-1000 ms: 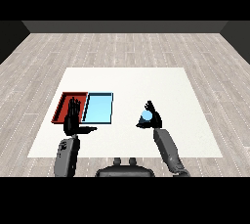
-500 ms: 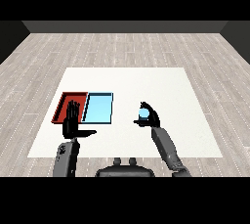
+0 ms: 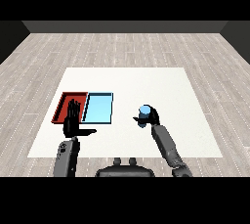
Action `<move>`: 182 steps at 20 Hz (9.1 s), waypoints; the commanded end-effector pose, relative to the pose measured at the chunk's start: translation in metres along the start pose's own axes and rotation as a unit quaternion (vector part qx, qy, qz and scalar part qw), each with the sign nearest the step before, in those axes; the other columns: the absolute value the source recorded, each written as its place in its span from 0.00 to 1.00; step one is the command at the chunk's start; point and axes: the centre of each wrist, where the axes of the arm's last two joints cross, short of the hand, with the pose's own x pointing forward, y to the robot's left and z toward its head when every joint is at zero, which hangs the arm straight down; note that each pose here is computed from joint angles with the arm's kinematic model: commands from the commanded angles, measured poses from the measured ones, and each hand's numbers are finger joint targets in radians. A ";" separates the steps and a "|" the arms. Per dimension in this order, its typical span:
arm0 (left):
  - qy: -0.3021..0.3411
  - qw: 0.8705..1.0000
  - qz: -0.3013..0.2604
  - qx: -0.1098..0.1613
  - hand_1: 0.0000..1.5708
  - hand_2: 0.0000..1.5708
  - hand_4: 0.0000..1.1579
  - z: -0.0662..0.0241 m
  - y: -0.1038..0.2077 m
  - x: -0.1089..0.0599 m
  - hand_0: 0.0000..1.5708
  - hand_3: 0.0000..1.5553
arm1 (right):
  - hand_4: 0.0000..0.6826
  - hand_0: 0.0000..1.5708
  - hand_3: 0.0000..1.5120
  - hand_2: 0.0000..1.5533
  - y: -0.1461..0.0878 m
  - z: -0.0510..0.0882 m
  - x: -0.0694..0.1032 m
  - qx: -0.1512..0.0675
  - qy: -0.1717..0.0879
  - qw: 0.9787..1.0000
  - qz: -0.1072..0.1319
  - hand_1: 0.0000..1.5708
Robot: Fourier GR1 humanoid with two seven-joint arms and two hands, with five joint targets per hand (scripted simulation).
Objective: Pick the blue can and put it in the blue box
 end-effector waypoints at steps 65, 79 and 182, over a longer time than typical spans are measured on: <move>0.165 0.978 0.016 -0.129 0.00 0.00 0.00 -0.0405 -0.150 -0.083 0.00 0.00 | 0.96 0.90 0.92 0.92 0.105 -0.028 0.098 0.131 -0.191 0.972 0.026 0.90; 0.127 0.977 -0.097 -0.143 0.08 0.29 0.52 -0.0373 -0.178 -0.081 0.08 0.00 | 0.89 0.89 0.92 0.93 0.145 -0.003 0.099 0.172 -0.186 0.967 0.035 0.89; 0.518 0.773 -0.367 0.021 0.55 0.56 0.56 -0.0426 0.009 -0.143 0.55 0.31 | 0.00 0.00 0.00 0.00 -0.041 0.050 0.123 -0.033 -0.207 0.974 -0.082 0.00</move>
